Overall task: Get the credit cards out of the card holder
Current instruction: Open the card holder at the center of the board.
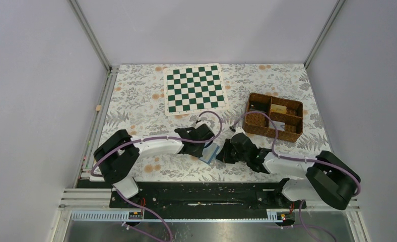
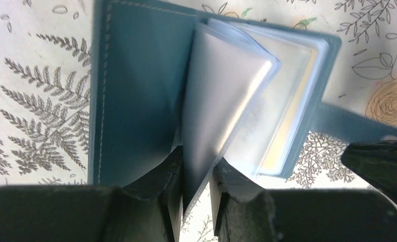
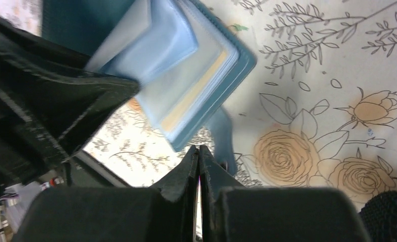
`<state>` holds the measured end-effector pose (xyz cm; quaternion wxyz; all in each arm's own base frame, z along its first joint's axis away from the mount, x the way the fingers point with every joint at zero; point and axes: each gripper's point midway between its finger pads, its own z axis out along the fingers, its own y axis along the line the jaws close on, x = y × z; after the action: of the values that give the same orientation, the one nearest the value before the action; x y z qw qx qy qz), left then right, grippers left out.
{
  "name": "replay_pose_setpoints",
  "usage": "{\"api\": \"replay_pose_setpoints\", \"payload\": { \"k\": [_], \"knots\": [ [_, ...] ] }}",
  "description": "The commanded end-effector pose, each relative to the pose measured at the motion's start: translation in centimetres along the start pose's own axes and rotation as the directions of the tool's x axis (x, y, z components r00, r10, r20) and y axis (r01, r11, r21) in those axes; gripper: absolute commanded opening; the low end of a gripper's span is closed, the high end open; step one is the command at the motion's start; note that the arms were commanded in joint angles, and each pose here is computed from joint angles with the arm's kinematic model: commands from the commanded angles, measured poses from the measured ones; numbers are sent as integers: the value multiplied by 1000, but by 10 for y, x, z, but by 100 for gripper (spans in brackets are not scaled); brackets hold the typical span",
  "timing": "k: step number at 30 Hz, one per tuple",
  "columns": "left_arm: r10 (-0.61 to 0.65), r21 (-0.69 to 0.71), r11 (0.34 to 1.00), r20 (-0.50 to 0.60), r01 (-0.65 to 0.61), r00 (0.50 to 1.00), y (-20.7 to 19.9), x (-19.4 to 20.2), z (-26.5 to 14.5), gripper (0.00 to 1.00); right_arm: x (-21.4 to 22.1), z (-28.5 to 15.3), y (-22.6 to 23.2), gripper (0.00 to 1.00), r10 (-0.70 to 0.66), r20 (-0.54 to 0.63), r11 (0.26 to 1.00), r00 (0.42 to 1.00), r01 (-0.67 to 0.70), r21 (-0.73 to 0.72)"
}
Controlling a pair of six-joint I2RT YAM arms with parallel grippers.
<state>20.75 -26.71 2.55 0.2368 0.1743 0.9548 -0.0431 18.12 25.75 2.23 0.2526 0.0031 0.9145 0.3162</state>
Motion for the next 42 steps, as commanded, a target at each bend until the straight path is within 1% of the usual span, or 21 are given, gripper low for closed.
{"api": "replay_pose_setpoints", "payload": {
  "k": [1,5,12,14,20,24,25,27,29,33,36,39,42],
  "knots": [
    [-94,114,989,-41,98,995,-13,10,-10,22,-28,-18,31,8,43,73,996,996,-37,-77],
    [-168,189,965,-88,182,982,-22,16,-13,22,-35,-23,41,8,76,101,991,992,-64,-117],
    [-216,246,939,-119,239,969,-30,18,-16,22,-33,-4,49,6,105,54,987,993,-98,-124],
    [-230,269,928,-130,258,964,-34,20,-17,22,-33,3,46,5,114,51,988,992,-108,-110],
    [-261,278,915,-145,292,954,-30,24,-16,22,-23,22,30,0,101,17,994,995,-100,-43],
    [-298,313,889,-162,336,941,-28,25,-15,22,-15,25,17,0,104,11,995,995,-104,-8],
    [-307,323,881,-168,346,937,-28,25,-15,22,-14,25,15,1,102,10,995,995,-101,-4],
    [-317,333,871,-182,362,931,-27,26,-13,22,-15,23,14,10,95,15,996,995,-95,1],
    [-320,332,870,-184,366,929,-26,26,-11,22,-16,21,14,16,92,24,996,995,-92,3],
    [-319,334,869,-182,364,930,-24,27,-11,22,-20,18,13,18,91,41,996,995,-91,11],
    [-319,333,870,-182,363,930,-23,28,-11,22,-22,18,14,24,94,43,995,995,-94,14],
    [-318,335,870,-180,362,931,-22,28,-11,22,-21,19,13,28,101,45,995,994,-102,14],
    [-317,336,870,-178,360,932,-21,28,-11,22,-21,18,14,28,101,43,995,994,-102,17]
  ]
}}
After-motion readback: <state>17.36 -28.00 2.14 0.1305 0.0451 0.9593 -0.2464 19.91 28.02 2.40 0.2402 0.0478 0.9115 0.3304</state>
